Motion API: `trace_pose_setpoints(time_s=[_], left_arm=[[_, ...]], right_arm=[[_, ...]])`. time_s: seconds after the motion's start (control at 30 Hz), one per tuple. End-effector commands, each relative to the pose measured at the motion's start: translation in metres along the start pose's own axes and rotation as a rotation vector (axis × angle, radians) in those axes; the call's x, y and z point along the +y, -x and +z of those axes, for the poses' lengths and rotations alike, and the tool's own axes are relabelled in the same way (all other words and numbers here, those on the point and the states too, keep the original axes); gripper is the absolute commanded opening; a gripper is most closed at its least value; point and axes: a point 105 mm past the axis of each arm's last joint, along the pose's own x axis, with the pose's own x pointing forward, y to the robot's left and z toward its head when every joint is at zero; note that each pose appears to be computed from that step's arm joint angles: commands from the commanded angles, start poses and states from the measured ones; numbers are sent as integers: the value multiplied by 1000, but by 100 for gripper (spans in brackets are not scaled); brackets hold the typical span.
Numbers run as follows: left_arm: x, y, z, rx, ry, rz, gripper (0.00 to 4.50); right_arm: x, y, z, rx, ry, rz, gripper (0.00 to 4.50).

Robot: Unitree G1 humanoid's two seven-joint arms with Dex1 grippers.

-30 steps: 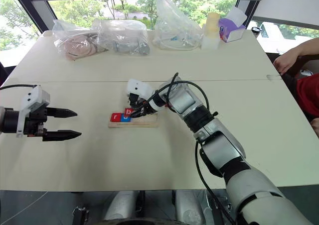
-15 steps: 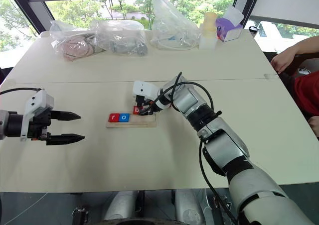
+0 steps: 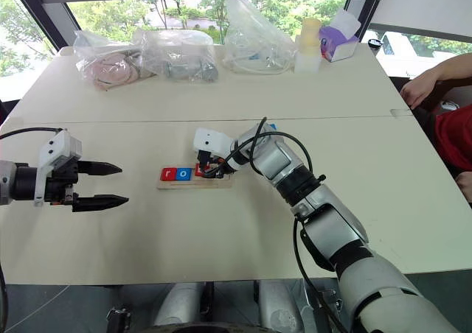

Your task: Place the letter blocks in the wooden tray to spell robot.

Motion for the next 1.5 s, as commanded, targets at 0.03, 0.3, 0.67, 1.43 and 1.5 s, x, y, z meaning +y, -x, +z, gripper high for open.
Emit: trace_pose_setpoints(time_s=[0.03, 0.3, 0.67, 1.43, 1.5], left_arm=[[2, 2, 8, -21, -20, 13, 450], [2, -1, 7, -27, -14, 10, 450], [2, -4, 6, -40, -2, 12, 450], [-4, -32, 75, -322, -80, 7, 450], [0, -32, 76, -319, -90, 20, 450]], right_arm=[[4, 0, 9, -18, 29, 4, 118], [14, -2, 7, -12, 38, 34, 168], [3, 3, 23, -79, 22, -38, 447], [-18, 112, -69, -221, -710, -655, 447], [-12, 102, -70, -216, -752, -668, 447]])
